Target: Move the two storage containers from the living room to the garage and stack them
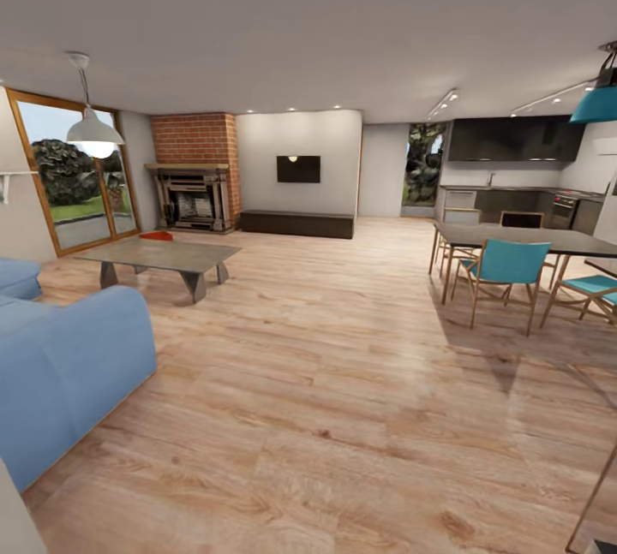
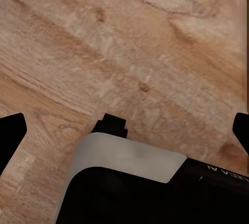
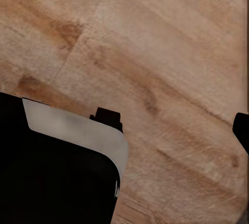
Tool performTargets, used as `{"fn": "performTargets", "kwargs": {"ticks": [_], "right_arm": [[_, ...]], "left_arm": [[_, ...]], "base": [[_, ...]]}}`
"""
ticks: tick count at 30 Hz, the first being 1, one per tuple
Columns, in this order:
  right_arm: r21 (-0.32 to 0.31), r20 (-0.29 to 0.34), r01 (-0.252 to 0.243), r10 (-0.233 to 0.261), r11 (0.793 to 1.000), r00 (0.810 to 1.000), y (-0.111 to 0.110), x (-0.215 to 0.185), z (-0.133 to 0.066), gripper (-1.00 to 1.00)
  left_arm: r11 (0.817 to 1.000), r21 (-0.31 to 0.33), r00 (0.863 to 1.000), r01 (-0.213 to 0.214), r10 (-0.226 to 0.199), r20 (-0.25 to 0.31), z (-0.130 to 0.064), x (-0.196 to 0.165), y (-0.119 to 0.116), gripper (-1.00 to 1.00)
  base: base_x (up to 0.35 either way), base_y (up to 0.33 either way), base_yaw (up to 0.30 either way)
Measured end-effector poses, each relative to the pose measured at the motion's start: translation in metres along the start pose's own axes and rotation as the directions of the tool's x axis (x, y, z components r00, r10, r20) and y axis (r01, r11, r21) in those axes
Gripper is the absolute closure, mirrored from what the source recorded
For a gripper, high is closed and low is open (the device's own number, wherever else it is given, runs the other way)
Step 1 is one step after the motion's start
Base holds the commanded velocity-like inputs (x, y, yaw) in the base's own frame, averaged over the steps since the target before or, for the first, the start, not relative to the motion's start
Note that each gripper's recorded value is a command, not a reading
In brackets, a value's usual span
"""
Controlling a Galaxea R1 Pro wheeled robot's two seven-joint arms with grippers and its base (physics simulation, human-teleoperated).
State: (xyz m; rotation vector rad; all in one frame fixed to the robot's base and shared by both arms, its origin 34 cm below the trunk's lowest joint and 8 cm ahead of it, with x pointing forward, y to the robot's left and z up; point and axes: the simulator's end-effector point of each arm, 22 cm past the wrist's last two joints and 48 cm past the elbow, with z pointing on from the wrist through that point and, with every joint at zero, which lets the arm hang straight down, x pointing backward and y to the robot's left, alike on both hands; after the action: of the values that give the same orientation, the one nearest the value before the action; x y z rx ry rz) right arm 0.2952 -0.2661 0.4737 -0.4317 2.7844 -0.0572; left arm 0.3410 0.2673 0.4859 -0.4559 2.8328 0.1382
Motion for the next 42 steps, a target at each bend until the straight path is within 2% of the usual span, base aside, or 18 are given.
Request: {"fn": "performTargets", "kwargs": {"ticks": [42], "right_arm": [[0.0,-0.001,0.001,-0.001,1.0,1.0,0.0008,0.0,0.0,-1.0]], "left_arm": [[1.0,-0.004,1.0,0.001,-0.001,0.002,0.0004,-0.001,0.0033,-1.0]], "base": [[0.324,0.0,0.0]]}}
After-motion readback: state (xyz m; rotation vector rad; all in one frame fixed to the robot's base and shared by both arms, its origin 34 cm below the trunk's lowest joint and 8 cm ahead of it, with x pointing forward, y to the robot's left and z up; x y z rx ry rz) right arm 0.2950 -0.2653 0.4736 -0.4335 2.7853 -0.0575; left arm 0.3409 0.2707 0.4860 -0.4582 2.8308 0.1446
